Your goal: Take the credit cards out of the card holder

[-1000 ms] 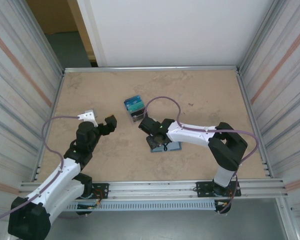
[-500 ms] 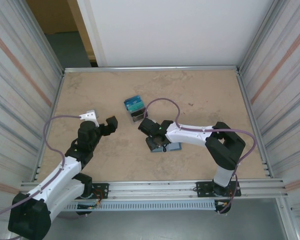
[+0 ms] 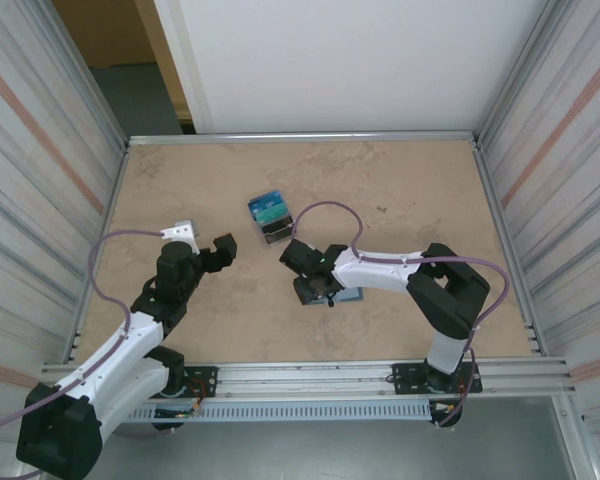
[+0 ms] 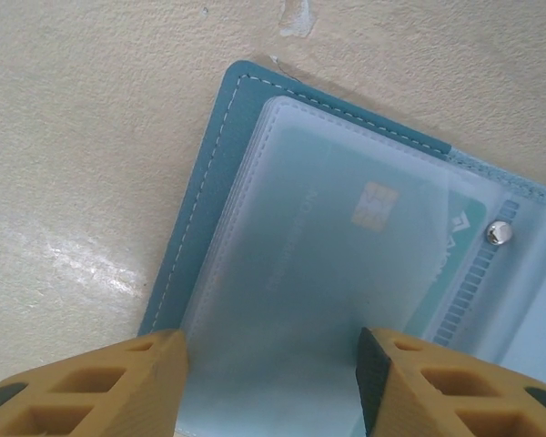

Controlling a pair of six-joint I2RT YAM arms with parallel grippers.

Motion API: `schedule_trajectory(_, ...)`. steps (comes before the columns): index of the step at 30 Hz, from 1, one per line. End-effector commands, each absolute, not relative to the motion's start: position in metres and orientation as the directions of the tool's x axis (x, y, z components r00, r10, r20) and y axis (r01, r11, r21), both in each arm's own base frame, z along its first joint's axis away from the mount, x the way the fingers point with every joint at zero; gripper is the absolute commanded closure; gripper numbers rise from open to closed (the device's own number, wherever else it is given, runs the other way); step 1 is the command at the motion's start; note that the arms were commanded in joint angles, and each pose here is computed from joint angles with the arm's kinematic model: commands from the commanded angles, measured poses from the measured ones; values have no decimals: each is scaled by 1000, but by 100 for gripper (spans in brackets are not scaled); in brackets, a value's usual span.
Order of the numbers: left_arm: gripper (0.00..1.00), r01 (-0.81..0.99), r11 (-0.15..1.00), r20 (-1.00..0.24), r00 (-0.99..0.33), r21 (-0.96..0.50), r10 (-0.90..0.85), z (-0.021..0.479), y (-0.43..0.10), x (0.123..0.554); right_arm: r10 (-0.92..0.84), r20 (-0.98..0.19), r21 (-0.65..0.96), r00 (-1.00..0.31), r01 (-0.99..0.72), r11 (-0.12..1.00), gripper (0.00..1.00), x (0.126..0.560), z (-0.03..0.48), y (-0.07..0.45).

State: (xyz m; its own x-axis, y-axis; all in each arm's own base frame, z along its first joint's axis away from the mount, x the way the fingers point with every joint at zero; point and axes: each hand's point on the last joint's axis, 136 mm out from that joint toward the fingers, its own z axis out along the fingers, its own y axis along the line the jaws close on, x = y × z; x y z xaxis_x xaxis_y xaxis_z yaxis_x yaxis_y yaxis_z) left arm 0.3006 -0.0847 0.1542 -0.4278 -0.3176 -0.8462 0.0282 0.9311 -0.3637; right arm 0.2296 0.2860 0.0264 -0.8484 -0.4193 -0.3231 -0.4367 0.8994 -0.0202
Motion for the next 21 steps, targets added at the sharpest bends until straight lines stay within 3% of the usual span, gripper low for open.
schedule_trajectory(1, 1, 58, 931, -853, -423, -361, -305, 163, -90, 303, -384, -271, 12, -883, -402, 916, 48, 220, 14, 274)
schedule_trajectory(13, 1, 106, 930, -860, -428, -353, -278, 171, -99, 303, -355, -247, 12, -902, -369, 929, 58, 220, 9, 257)
schedule_trajectory(21, 1, 187, 938, -896, -398, -292, -200, 187, -117, 301, -326, -305, 24, -895, -350, 937, 65, 230, 30, 256)
